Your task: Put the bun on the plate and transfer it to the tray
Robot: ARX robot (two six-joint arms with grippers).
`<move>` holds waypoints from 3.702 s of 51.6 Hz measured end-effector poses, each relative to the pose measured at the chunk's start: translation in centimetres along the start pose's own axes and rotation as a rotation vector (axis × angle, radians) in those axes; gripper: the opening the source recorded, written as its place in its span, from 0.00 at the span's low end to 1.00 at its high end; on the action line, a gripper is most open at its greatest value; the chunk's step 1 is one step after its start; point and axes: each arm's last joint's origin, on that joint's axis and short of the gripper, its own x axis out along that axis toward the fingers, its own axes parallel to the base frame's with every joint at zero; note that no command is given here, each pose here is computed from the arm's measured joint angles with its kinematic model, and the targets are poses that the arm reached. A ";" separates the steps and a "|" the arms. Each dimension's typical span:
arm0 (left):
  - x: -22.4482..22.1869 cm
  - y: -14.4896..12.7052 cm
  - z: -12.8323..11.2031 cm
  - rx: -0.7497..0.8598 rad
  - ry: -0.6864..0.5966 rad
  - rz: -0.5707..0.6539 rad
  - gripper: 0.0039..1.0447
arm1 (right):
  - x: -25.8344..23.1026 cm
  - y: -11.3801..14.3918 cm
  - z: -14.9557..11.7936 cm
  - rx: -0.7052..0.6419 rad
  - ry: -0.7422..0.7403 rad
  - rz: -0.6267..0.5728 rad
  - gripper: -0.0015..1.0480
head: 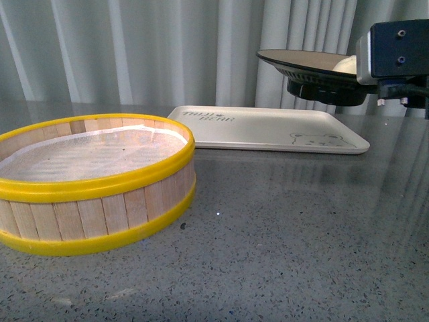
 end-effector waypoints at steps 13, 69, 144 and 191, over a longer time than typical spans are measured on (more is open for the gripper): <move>0.0 0.0 0.0 0.000 0.000 0.000 0.94 | 4.3 -1.4 -1.5 0.012 -0.034 0.074 0.03; 0.0 0.0 0.0 0.000 0.000 0.000 0.94 | 10.6 0.5 -3.7 -0.028 -0.005 0.153 0.03; 0.0 0.0 0.0 0.000 0.000 0.000 0.94 | -4.1 -5.3 3.2 0.610 -0.034 -0.315 0.92; 0.0 0.0 0.0 0.000 0.000 0.000 0.94 | -15.3 14.2 5.6 1.467 0.154 -0.608 0.02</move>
